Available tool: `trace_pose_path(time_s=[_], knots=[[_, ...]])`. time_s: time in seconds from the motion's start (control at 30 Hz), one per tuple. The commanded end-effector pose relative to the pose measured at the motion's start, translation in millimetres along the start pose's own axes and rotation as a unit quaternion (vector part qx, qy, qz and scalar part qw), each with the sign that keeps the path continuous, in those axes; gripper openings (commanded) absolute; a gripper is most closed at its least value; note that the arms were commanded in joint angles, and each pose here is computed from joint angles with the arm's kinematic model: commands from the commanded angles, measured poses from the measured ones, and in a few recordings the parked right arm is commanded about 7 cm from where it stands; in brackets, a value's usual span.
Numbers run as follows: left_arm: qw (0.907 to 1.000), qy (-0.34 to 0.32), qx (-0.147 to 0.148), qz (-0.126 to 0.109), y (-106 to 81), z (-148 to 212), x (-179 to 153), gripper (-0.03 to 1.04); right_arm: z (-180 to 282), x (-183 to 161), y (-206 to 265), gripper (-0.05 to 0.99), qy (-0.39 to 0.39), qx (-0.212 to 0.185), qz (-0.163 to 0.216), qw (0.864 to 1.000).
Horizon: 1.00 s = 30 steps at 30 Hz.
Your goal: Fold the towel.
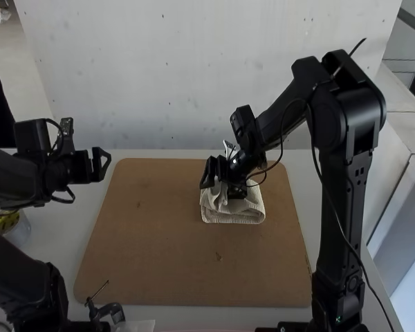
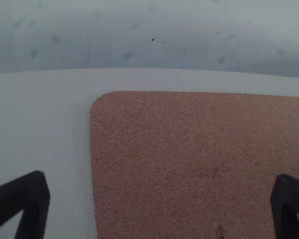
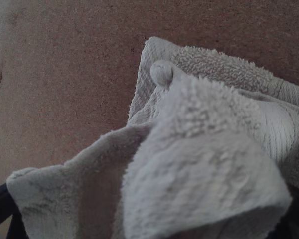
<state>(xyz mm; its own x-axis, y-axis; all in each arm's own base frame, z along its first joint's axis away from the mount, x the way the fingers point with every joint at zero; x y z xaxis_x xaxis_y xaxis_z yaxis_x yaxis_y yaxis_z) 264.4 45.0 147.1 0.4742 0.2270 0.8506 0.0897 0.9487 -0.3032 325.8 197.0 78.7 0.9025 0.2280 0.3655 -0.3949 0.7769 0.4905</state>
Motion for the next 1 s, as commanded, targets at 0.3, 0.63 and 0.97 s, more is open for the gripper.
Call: trace_pose_path(time_s=[0.3,0.63,0.97], knots=[[1.0,-0.003,-0.004,0.006,2.5,1.9,-3.9,1.01,67.6,37.7,54.7,0.97,-0.068,0.004,0.049,0.996],[0.9999,-0.009,-0.007,0.008,5.8,5.8,-2.4,1.01,99.0,-1.8,8.5,0.53,-0.074,-0.015,0.01,0.997],[0.9999,-0.001,-0.006,0.015,6.5,5.1,-9.0,1.01,14.9,-25.0,28.8,0.03,0.003,0.005,0.022,1.0]])
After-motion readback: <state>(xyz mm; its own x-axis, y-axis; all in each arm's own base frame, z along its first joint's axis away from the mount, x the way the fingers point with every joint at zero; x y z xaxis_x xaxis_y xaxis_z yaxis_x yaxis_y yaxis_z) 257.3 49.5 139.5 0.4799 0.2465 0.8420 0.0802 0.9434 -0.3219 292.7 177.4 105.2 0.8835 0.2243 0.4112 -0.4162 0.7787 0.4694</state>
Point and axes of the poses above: each hand's point on the last joint's axis, 136 mm out from that joint toward the fingers, its own z axis back along the fingers, its own y axis along the line the jaws close on, x = y × z, the point moved 9 cm from there along z, back along the fingers, and after that the axes turned 8 degrees about z, right-handed, at the moved point
